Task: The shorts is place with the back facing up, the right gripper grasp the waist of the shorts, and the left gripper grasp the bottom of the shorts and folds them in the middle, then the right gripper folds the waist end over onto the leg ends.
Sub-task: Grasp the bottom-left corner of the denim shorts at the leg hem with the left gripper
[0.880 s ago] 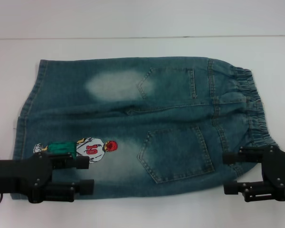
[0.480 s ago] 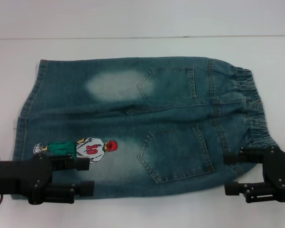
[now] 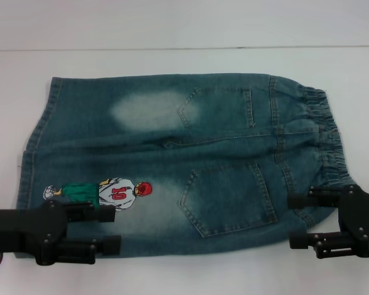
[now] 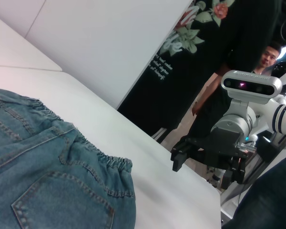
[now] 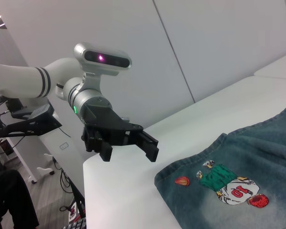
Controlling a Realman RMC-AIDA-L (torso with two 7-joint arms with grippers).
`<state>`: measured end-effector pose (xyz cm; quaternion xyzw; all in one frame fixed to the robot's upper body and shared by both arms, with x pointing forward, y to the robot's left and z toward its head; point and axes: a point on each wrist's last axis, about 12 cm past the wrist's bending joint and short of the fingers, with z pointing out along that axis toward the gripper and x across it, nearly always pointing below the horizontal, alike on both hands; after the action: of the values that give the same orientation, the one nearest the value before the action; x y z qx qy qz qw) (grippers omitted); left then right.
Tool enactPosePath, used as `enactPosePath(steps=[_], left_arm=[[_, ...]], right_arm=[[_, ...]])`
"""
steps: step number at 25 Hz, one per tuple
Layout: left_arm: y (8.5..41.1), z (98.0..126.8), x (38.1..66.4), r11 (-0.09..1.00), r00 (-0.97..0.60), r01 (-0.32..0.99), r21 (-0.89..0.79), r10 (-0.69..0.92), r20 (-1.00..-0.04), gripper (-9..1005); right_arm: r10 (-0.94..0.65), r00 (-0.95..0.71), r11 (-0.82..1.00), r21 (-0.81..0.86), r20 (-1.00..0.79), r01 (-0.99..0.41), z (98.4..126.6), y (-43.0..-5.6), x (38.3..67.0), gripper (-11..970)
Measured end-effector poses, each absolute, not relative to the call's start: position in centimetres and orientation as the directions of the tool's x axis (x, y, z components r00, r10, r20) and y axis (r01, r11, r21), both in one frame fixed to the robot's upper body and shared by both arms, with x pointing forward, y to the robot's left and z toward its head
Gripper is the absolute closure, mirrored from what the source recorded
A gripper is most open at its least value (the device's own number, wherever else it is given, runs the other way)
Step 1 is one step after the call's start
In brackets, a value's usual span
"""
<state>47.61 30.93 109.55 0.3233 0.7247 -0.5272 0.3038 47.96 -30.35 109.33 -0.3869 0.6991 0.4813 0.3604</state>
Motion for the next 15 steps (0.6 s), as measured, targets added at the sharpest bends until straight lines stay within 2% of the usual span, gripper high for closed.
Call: enactPosePath(steps=[3, 7, 11, 15], left_arm=[[31.4, 109.6, 47.5, 0.251, -0.622, 0.776, -0.578, 0.153, -0.768, 171], [33.5, 109.9, 47.3, 0.334, -0.699, 0.700, -0.631, 0.143, -0.701, 171], [36.4, 110.6, 46.8, 0.460, -0.791, 0.574, -0.677, 0.097, -0.604, 171], [37.8, 111.0, 46.7, 0.555, -0.864, 0.444, -0.703, 0.057, -0.501, 172]], right_arm=[[-0.194, -0.440, 0.238, 0.393, -0.877, -0.888, 109.3, -30.3, 48.0, 131], [-0.194, -0.437, 0.238, 0.390, -0.878, -0.890, 109.4, -30.3, 48.0, 132], [-0.197, -0.424, 0.235, 0.378, -0.884, -0.896, 109.3, -30.4, 47.9, 133], [-0.199, -0.412, 0.231, 0.366, -0.889, -0.901, 109.3, -30.3, 47.9, 134]])
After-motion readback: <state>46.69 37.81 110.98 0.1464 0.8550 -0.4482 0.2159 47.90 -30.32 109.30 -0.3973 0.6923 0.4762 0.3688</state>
